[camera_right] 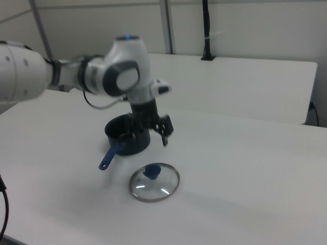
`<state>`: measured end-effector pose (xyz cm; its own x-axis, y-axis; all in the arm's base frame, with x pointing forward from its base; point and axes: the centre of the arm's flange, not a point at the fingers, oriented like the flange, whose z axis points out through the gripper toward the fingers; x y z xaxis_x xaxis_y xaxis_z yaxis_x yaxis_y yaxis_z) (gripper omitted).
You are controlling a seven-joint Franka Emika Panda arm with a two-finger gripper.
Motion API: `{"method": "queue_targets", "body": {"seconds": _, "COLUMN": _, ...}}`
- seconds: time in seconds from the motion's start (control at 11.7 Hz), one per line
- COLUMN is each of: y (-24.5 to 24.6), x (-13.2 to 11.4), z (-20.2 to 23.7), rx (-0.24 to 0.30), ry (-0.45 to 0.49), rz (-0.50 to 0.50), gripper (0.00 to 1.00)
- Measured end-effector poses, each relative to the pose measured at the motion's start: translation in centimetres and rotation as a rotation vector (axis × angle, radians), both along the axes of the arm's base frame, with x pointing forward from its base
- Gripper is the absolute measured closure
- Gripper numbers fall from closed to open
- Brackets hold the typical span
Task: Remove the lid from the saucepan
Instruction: 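Set the lid on the table, open the gripper and raise it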
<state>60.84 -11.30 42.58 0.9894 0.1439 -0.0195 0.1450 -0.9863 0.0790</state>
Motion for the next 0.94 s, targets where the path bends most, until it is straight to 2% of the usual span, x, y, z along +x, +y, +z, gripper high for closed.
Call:
{"method": "queue_targets", "body": {"seconds": 0.26, "y": 3.8, "x": -0.3, "z": 8.0, "rx": -0.004, "ry": -0.037, "rz": -0.097, "gripper": 0.0}}
{"method": "queue_targets", "body": {"seconds": 0.43, "y": 7.4, "x": -1.4, "z": 11.5, "rx": -0.003, "ry": -0.046, "rz": -0.151, "gripper": 0.0}}
{"method": "queue_targets", "body": {"seconds": 0.68, "y": 11.5, "x": -3.3, "z": 15.1, "rx": 0.003, "ry": -0.071, "rz": -0.185, "gripper": 0.0}}
{"method": "queue_targets", "body": {"seconds": 0.94, "y": 13.1, "x": -4.6, "z": 15.8, "rx": 0.0, "ry": -0.03, "rz": -0.167, "gripper": 0.0}}
